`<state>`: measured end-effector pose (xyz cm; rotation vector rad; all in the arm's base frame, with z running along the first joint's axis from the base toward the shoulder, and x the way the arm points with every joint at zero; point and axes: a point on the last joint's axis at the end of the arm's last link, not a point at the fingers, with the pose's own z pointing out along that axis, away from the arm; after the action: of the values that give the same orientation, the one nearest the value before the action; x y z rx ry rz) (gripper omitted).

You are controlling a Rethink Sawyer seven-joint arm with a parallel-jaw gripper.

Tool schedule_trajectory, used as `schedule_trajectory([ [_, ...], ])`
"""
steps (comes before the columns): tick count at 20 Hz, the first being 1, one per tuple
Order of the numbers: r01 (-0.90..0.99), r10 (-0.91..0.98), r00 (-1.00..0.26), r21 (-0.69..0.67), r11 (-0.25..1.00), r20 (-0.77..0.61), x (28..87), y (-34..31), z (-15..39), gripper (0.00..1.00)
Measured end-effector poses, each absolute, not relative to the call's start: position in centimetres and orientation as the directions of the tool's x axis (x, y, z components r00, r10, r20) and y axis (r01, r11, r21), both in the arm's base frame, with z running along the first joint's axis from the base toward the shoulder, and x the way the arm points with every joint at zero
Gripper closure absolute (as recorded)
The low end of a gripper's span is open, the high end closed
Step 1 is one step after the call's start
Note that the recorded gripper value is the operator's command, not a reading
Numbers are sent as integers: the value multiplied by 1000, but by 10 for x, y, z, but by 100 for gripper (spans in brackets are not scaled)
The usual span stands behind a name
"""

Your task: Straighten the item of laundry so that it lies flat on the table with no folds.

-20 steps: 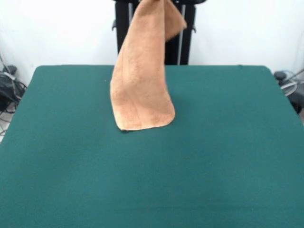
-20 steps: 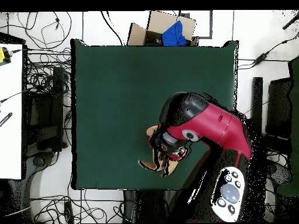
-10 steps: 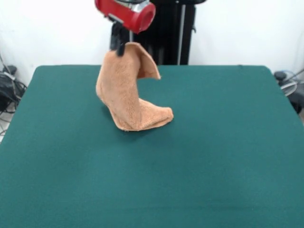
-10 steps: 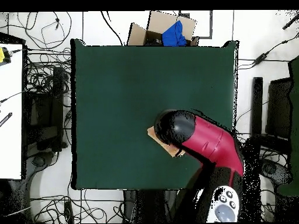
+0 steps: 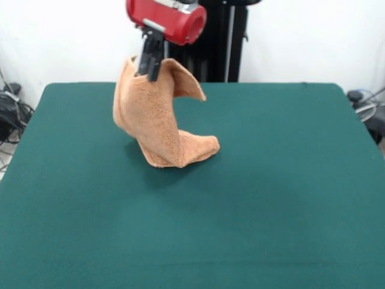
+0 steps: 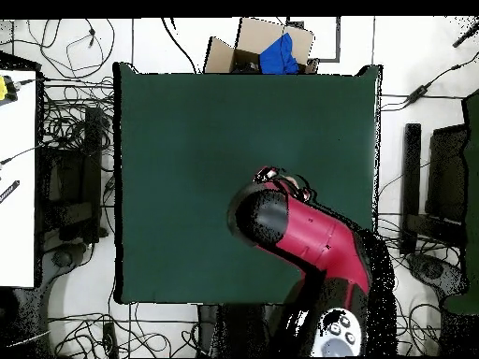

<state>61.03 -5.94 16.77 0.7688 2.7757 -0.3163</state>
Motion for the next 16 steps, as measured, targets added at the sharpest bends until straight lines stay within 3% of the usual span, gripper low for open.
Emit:
schedule_trajectory([
  [4, 487, 443, -864, -168, 857, -240, 603, -33, 168, 100],
  [16, 364, 298, -916, -250, 897, -268, 625, 9, 151, 100],
])
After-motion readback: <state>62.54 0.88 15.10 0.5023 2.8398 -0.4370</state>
